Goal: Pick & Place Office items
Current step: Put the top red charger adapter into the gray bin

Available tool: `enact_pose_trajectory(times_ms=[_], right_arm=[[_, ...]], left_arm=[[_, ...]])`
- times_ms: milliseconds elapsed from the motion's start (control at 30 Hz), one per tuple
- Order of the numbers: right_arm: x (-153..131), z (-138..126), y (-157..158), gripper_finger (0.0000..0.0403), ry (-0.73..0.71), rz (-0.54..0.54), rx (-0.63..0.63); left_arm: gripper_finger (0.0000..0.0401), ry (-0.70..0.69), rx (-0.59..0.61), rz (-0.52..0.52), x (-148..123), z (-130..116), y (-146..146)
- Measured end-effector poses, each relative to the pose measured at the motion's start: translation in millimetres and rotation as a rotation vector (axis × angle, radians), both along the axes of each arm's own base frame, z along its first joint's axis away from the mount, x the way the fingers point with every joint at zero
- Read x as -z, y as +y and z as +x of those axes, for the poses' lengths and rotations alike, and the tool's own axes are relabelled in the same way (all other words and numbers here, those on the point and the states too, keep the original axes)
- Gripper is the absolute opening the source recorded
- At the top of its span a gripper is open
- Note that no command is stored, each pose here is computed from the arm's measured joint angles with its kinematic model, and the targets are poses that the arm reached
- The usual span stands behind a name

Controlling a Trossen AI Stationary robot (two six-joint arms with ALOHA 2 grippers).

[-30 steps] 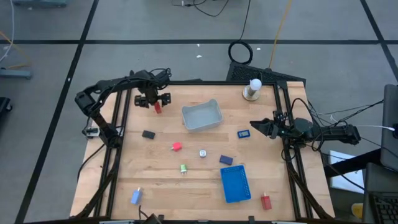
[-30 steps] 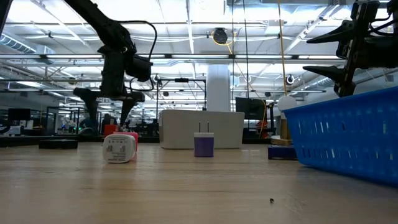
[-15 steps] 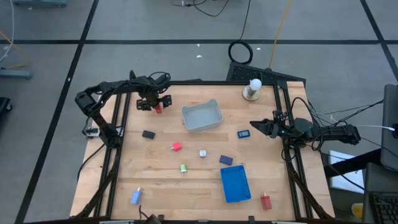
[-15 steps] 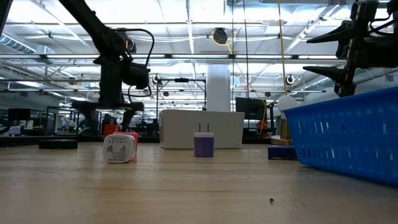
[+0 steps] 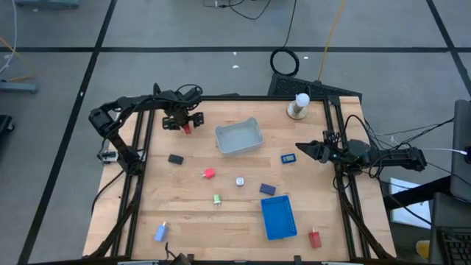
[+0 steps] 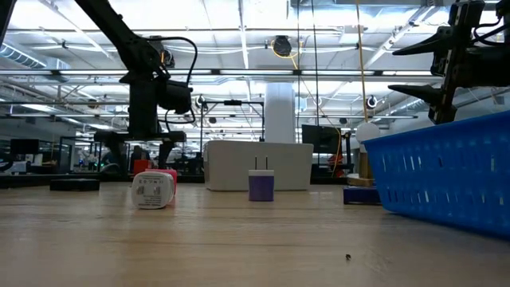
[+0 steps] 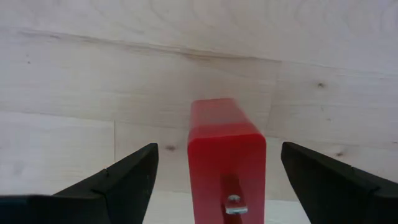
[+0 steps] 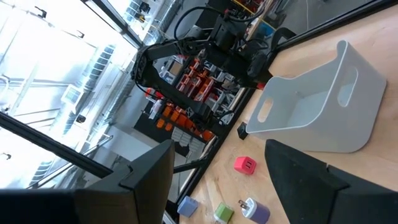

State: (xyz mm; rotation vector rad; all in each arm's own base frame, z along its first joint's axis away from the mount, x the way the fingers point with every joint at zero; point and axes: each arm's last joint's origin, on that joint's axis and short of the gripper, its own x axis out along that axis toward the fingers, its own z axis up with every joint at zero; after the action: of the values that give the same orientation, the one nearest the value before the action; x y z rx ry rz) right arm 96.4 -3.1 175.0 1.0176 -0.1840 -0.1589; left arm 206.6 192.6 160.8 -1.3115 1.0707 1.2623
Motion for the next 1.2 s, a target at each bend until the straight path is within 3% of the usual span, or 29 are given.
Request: enact_pose_trajectory(times_ms=[133,433,933,1200], right_arm=[[-0.5,-0.1,0.0,0.0242,-0.005,0.000,0.000],[-0.5,-0.1,0.0,0.0242,-0.004,-0.002,0.000],[-0.4,-0.1,0.0,0.0242,-0.002,-0.007,0.000],[-0.4,-0.1,0.0,0.0242,0.003,-0.028,0.004]], left_arm=[[0.0282,0.000,0.002,0.000,0.0,0.0,-0.1],[0.0114,-0.007,0.009,-0.007,-0.2,0.5,-0.5],[0.0114,-0.074,0.079,-0.047,-4.1,4.4,-5.2],[0.0114,-0.153,0.142,0.060,-31.5,7.5,-16.7]])
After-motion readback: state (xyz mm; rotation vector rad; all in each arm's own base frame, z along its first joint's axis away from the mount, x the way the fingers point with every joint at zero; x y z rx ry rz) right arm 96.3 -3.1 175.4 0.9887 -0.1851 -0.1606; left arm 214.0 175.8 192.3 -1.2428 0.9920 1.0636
